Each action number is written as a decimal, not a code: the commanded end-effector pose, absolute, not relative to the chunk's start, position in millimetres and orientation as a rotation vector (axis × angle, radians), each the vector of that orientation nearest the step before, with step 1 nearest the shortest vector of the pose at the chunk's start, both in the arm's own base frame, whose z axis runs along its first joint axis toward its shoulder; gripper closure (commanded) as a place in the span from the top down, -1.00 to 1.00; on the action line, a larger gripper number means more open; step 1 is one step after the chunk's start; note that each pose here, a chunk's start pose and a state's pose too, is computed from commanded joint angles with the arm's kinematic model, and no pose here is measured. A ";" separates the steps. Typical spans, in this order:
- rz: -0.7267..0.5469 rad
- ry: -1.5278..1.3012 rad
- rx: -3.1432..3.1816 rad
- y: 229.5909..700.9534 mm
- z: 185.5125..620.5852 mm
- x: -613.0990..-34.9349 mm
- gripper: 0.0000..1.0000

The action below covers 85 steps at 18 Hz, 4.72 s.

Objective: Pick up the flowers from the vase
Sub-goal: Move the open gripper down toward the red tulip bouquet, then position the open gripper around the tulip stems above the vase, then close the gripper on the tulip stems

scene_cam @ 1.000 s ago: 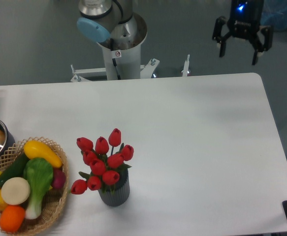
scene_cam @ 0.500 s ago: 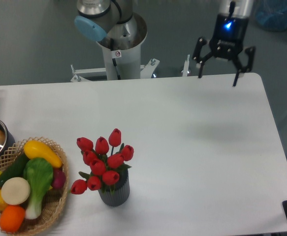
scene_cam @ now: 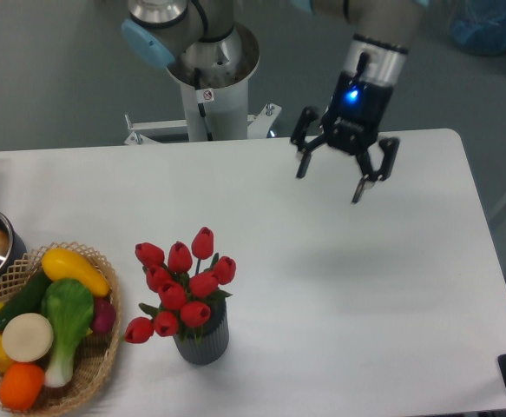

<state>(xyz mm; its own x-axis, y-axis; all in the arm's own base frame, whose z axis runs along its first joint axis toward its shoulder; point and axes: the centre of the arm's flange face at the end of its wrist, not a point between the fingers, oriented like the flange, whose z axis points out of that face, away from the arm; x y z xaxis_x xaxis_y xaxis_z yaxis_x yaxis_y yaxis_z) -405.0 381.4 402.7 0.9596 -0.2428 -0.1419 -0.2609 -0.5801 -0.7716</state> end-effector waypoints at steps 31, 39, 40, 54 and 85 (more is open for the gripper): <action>-0.318 0.467 -1.893 488.1 298.6 -397.2 1.00; -0.335 0.497 -1.885 509.5 294.8 -397.3 1.00; -0.335 0.498 -1.885 509.7 293.0 -397.7 1.00; -0.371 0.536 -1.877 529.2 286.4 -379.6 1.00; -0.365 0.545 -1.802 532.6 303.4 -379.0 -0.30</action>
